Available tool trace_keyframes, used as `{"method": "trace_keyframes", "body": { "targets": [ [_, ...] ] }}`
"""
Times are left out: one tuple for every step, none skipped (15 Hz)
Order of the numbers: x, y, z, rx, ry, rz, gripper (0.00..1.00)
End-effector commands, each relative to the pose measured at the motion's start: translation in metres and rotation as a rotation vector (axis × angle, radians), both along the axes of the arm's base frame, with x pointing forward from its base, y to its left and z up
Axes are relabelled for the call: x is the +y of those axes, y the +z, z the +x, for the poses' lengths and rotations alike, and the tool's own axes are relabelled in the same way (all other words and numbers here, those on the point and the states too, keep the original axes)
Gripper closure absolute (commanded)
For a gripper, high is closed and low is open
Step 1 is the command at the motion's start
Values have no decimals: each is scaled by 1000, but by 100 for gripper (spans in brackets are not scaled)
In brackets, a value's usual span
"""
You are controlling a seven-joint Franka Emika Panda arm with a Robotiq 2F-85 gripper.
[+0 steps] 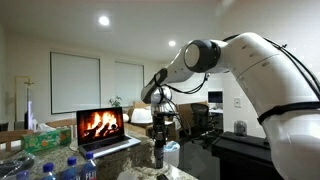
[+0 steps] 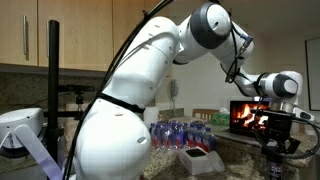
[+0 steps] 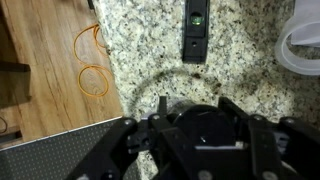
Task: Shift the remote and spray can to the right
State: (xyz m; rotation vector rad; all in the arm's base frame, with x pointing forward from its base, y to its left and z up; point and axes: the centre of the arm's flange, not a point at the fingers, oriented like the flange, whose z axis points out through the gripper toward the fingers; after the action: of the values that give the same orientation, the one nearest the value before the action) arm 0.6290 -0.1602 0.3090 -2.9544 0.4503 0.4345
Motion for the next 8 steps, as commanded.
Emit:
{"method": "trace_keyframes", "body": {
  "targets": [
    [-4,0,3,-22,-34,44,21],
    [-5,0,2,-25,-36,48,20],
    [-5,2,1,-25,-38,51,14],
    [-5,2,1,-24,-36,56,8],
    [-6,3,1,-20,-35,58,3],
    [-7,4,1,-18,-34,60,1],
    [-7,7,1,-21,-34,60,0],
    [-7,14,0,-28,-34,56,0]
  ]
}}
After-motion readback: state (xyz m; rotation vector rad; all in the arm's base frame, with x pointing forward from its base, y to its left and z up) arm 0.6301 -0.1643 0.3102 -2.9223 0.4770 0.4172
